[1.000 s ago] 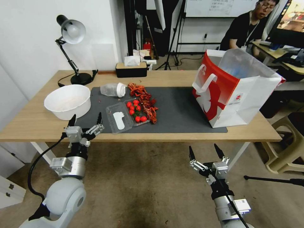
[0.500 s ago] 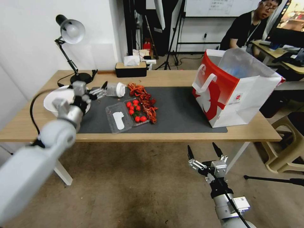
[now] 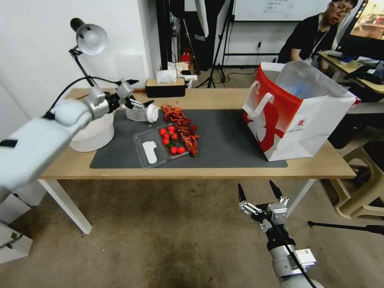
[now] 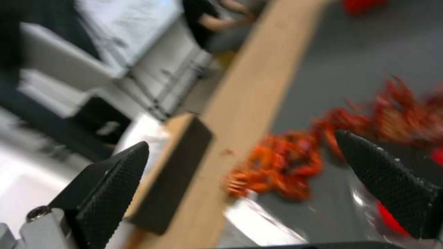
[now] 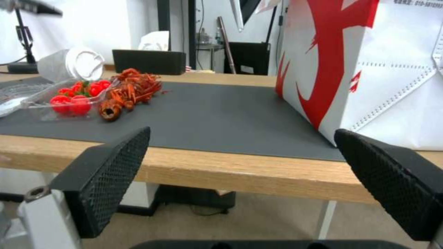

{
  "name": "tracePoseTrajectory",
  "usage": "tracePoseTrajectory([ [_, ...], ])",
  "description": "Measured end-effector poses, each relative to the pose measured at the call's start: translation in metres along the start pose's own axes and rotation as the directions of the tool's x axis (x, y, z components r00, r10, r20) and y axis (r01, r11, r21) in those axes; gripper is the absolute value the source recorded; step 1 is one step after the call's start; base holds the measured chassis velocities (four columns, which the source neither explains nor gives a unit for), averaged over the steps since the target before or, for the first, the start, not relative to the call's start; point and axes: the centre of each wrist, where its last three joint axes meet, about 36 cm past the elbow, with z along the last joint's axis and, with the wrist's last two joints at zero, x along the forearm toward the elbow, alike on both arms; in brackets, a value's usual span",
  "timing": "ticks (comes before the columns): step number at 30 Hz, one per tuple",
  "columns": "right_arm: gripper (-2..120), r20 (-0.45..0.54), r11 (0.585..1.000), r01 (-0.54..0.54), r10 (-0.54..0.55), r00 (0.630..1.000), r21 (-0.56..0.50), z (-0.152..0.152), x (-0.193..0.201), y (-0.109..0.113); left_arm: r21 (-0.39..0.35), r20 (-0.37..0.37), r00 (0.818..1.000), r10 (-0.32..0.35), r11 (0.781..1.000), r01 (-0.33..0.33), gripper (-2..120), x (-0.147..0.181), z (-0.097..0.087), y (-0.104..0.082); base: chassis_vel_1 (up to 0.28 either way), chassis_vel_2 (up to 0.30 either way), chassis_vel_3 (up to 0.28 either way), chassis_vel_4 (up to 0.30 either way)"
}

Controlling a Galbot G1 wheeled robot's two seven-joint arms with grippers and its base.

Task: Pick up the trash from the table and place it into the takeout bag.

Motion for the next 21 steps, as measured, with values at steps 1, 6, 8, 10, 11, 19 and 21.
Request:
tracePoseTrajectory([
  [1, 100, 0.000, 1.000, 0.000, 0.000, 1.000, 0.000, 0.000, 0.000, 0.000, 0.000, 0.000, 1.000, 0.000, 1.000, 0.000, 100, 0.000, 0.000, 0.000, 0.000, 0.000, 0.000, 0.000],
  [6, 100, -0.001, 1.000, -0.003, 0.003, 1.000, -0.001, 0.001, 0.000, 0.000, -0.104, -0.177, 0.980, 0.095, 0.988, -0.115, 100, -0.001, -0.001, 0.047, 0.000, 0.000, 0.000, 0.000],
  [8, 100, -0.002, 1.000, -0.003, 0.003, 1.000, -0.001, 0.001, 0.000, 0.000, -0.114, -0.201, 0.975, 0.092, 0.987, -0.116, 100, -0.002, -0.002, 0.056, 0.000, 0.000, 0.000, 0.000],
  [10, 100, 0.000, 1.000, -0.003, 0.003, 1.000, -0.002, 0.002, -0.001, 0.000, -0.161, -0.244, 0.966, 0.083, 0.979, -0.124, 100, -0.006, -0.008, 0.075, 0.000, 0.000, 0.000, 0.000],
  [11, 100, 0.001, 1.000, -0.004, 0.004, 1.000, -0.002, 0.003, -0.001, 0.000, -0.200, -0.272, 0.959, 0.079, 0.970, -0.136, 100, -0.011, -0.010, 0.085, 0.000, 0.000, 0.000, 0.000],
  [19, 100, 0.006, 1.000, -0.007, 0.007, 1.000, -0.004, 0.003, -0.003, 0.000, -0.222, -0.337, 0.926, 0.172, 0.941, -0.256, 100, -0.036, -0.011, 0.093, 0.000, 0.000, 0.000, 0.000],
  [21, 100, 0.006, 1.000, -0.008, 0.008, 1.000, -0.004, 0.003, -0.003, -0.001, -0.215, -0.343, 0.920, 0.188, 0.938, -0.272, 100, -0.038, -0.011, 0.093, 0.000, 0.000, 0.000, 0.000],
])
